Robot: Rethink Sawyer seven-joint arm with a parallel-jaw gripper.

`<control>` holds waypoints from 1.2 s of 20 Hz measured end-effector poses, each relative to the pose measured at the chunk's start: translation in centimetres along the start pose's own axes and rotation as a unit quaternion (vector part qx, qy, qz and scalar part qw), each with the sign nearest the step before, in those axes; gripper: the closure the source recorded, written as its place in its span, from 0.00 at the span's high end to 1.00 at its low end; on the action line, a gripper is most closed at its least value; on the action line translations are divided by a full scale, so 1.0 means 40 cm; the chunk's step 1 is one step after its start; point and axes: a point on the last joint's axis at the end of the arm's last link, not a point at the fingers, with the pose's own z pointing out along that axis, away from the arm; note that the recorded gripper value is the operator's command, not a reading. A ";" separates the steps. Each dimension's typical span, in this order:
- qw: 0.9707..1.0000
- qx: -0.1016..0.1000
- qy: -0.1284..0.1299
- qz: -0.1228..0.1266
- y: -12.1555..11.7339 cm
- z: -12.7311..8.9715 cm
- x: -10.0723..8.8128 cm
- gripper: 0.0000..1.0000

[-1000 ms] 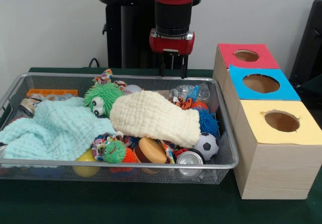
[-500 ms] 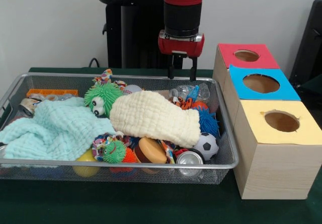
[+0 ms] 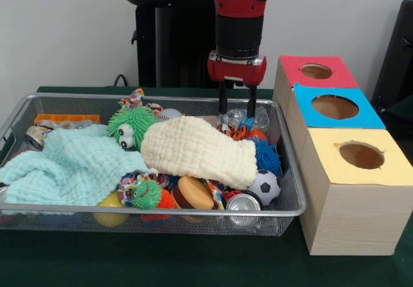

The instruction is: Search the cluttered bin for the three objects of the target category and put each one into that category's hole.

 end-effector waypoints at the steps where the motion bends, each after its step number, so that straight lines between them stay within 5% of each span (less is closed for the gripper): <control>1: 1.000 0.000 -0.001 0.001 0.000 0.006 0.004 1.00; 8: 1.000 0.006 0.004 0.003 -0.012 0.059 0.056 1.00; 24: 1.000 0.009 -0.019 0.003 -0.018 0.070 0.052 1.00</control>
